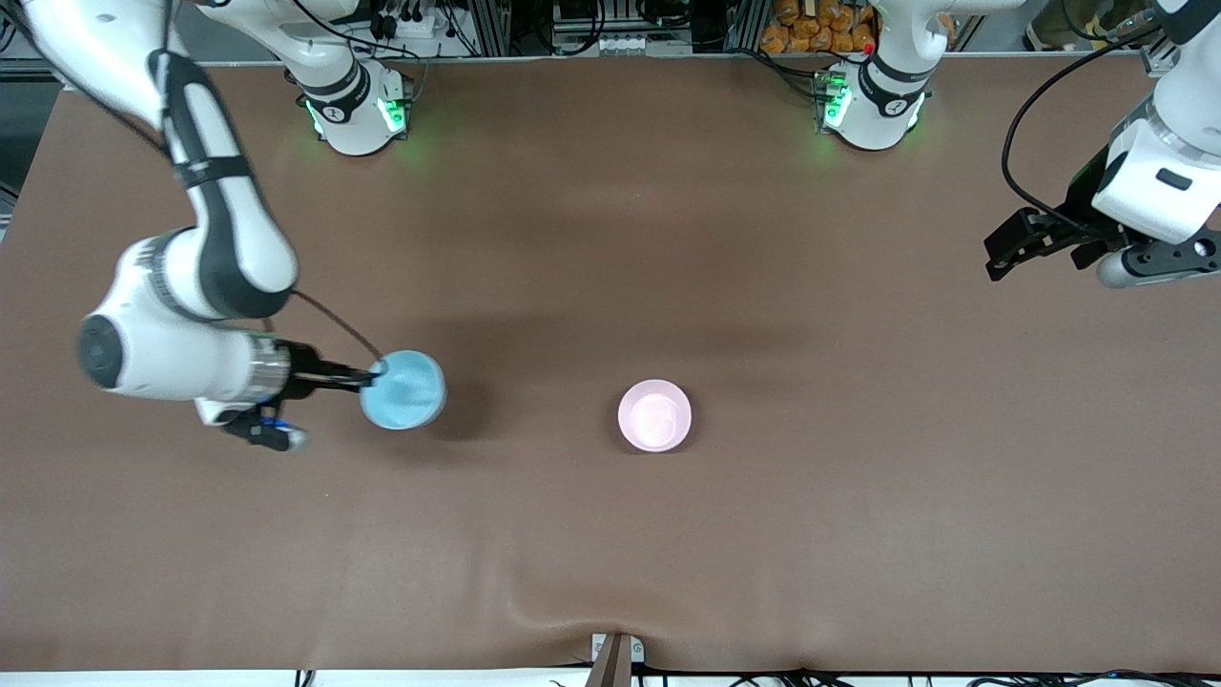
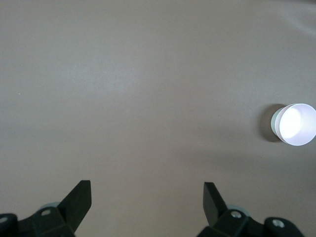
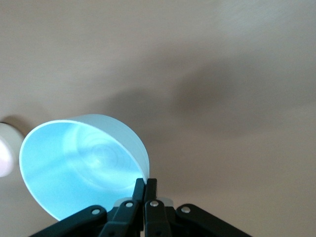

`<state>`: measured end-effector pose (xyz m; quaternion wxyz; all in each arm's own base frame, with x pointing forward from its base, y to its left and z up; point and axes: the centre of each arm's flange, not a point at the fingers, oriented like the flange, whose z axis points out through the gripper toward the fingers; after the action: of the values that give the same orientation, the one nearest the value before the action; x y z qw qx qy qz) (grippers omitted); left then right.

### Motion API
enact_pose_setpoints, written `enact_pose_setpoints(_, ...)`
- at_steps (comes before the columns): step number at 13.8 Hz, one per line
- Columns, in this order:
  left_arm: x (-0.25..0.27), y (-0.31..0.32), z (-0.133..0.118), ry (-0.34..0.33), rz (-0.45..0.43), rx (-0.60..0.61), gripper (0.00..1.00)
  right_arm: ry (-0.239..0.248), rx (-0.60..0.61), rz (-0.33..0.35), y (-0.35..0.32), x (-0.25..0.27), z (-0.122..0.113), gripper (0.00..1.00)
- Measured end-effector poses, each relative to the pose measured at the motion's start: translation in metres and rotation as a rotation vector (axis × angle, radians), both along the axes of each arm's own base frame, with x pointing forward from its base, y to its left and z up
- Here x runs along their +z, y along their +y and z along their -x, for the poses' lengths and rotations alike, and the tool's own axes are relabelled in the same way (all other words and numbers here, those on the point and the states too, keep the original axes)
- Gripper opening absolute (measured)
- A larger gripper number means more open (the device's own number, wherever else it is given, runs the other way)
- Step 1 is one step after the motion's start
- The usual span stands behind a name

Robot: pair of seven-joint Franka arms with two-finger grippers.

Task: Stack pink and blue bowls on white bowl
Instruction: 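Carry the blue bowl with the right gripper onto the pink bowl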

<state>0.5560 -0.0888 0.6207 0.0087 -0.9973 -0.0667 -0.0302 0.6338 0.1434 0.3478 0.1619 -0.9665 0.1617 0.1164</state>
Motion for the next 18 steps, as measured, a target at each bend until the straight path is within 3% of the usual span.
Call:
enact_pose_setpoints(5,-0.002,-0.002,-0.003,-0.011,0.002,-0.005,1.00,-0.010,-0.207,-0.030,0.113,0.001,0.010,0.02)
enact_pose_setpoints(10,-0.004,-0.005,-0.005,-0.014,0.004,-0.009,1.00,0.048,-0.396,-0.021,0.225,-0.037,0.026,0.02)
enact_pose_setpoints(18,-0.008,-0.007,-0.012,-0.032,0.008,-0.012,1.00,0.012,-0.453,-0.055,0.290,-0.050,0.042,0.02)
